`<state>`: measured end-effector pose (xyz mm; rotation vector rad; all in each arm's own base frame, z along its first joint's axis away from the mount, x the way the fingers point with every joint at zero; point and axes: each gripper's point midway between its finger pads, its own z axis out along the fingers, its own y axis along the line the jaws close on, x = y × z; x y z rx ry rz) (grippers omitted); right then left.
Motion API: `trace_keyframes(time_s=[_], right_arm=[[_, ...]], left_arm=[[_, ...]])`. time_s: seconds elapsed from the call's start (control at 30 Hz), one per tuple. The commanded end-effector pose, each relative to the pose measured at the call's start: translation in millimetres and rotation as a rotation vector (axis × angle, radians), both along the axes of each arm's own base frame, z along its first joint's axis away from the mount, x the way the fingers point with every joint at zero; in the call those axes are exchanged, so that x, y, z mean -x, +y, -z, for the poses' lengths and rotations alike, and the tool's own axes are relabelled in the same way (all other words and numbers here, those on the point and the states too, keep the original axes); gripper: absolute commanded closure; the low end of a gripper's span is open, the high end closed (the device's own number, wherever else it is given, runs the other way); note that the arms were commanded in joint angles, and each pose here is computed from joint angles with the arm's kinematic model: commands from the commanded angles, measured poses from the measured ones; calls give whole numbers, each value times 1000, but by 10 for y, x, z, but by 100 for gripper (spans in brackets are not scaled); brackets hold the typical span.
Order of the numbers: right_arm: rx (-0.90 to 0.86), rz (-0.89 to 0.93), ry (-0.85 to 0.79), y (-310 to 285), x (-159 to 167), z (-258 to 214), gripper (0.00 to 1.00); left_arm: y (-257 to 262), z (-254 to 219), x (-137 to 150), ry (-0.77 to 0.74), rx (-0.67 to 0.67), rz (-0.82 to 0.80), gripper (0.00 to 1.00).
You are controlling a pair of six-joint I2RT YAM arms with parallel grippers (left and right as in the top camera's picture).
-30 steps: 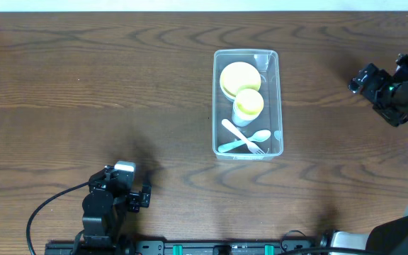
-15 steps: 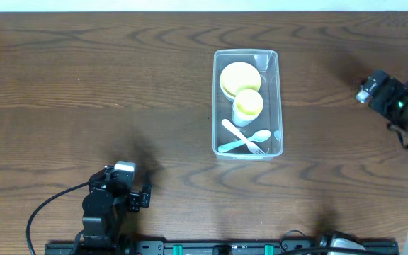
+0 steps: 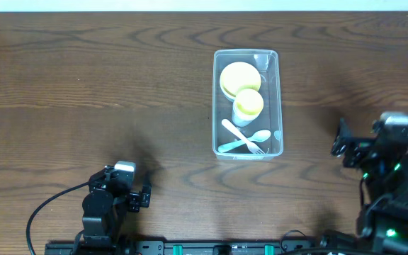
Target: Pack container
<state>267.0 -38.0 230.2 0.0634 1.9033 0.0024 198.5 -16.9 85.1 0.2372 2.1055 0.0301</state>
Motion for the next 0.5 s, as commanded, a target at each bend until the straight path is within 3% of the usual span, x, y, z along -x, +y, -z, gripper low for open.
trace_keyframes(time_s=[0.0, 0.27, 0.47], right_arm=[[20, -70, -22, 131, 64, 255, 1], [17, -126, -61, 274, 175, 791, 1], [41, -180, -119, 441, 238, 890, 1]], left_arm=[[-5, 17, -5, -3, 12, -2, 2], [-5, 17, -5, -3, 12, -2, 2], [-5, 17, -5, -3, 12, -2, 2]])
